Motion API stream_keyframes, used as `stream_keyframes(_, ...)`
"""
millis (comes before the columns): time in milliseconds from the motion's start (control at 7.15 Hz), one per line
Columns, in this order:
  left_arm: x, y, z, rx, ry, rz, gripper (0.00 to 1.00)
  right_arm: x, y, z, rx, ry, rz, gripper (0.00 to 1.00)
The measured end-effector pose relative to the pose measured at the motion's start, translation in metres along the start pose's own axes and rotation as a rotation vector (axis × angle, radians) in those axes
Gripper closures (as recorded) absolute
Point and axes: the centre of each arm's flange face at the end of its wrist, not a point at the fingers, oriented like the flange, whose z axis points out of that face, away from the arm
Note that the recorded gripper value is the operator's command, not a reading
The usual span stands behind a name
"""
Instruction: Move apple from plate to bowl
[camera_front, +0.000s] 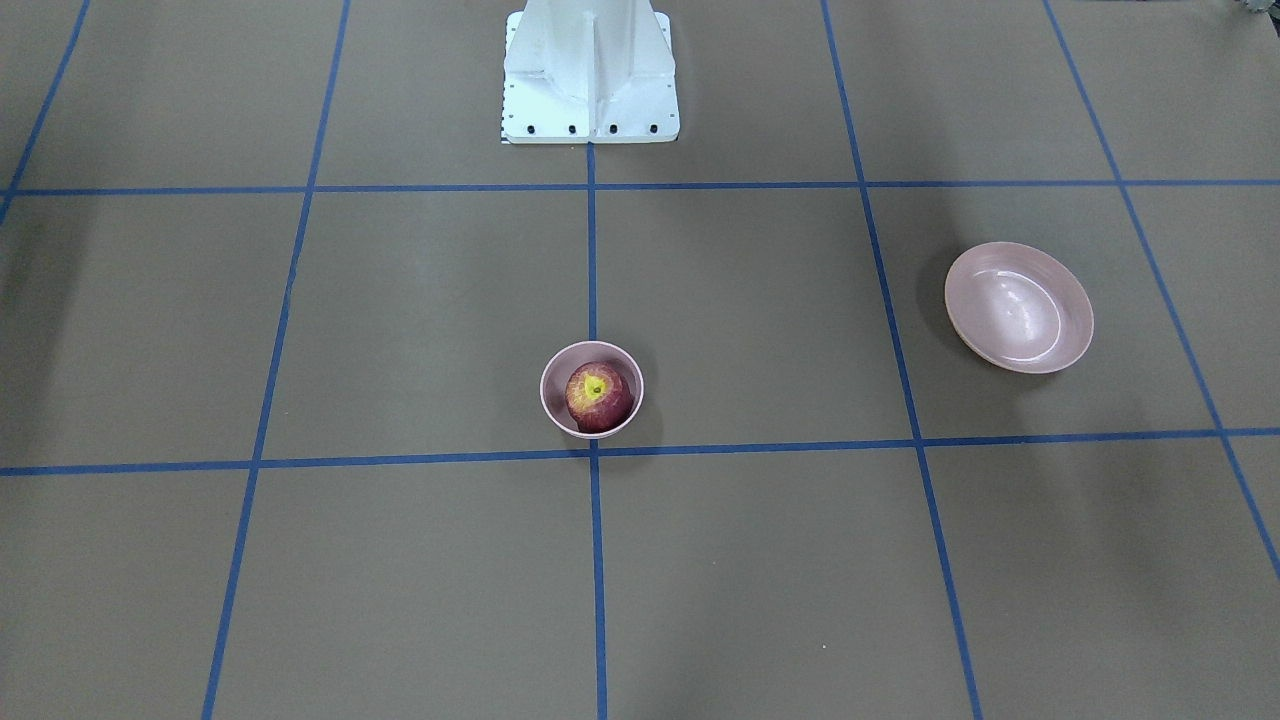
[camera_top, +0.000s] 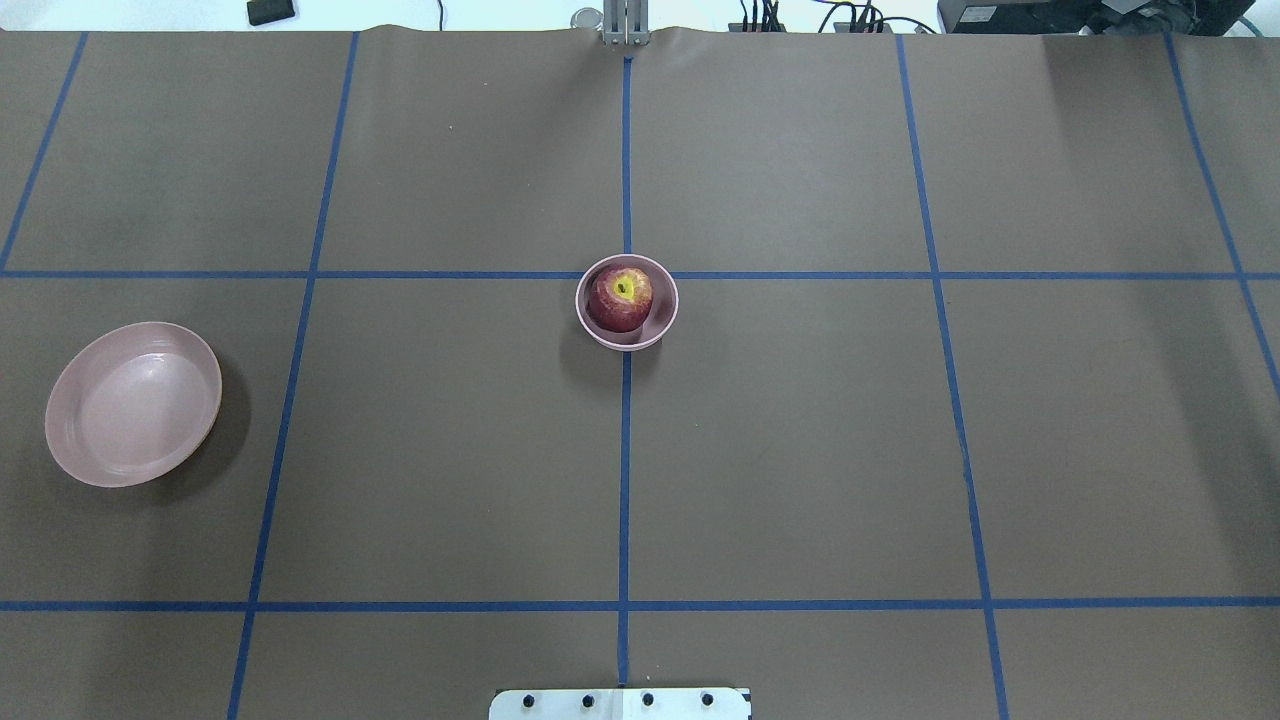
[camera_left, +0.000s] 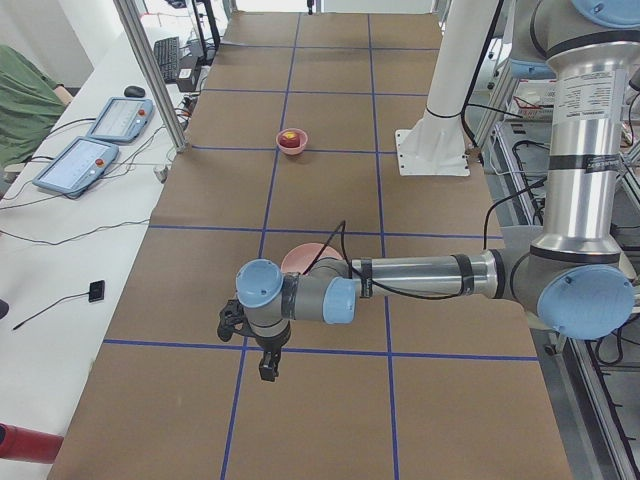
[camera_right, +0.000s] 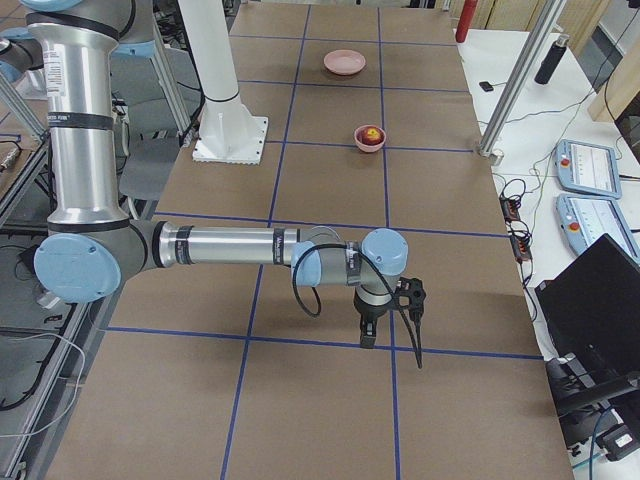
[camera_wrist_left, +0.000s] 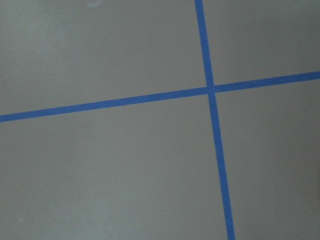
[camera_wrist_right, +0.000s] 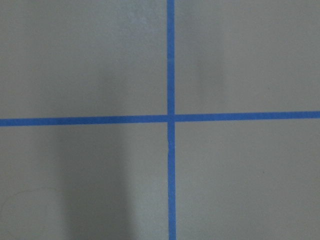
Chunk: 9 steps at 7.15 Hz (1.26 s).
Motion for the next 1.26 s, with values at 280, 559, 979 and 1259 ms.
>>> stream_keyframes(280, 0.011, 0.000, -0.023, 0.016, 0.049, -0.061, 0.02, 0.011, 0.012, -0.002, -0.001, -0.001, 0.023, 0.00)
stream_keyframes(559, 0.025, -0.001, -0.038, 0.023, 0.054, -0.085, 0.02, 0.017, 0.021, 0.003, -0.013, -0.007, 0.034, 0.00)
stream_keyframes(979, 0.026, 0.002, -0.039, 0.019, 0.053, -0.092, 0.02, 0.021, 0.029, 0.006, -0.020, -0.010, 0.042, 0.00)
stream_keyframes(1259, 0.025, 0.004, -0.038, 0.017, 0.053, -0.094, 0.02, 0.019, 0.032, 0.003, -0.015, -0.011, 0.038, 0.00)
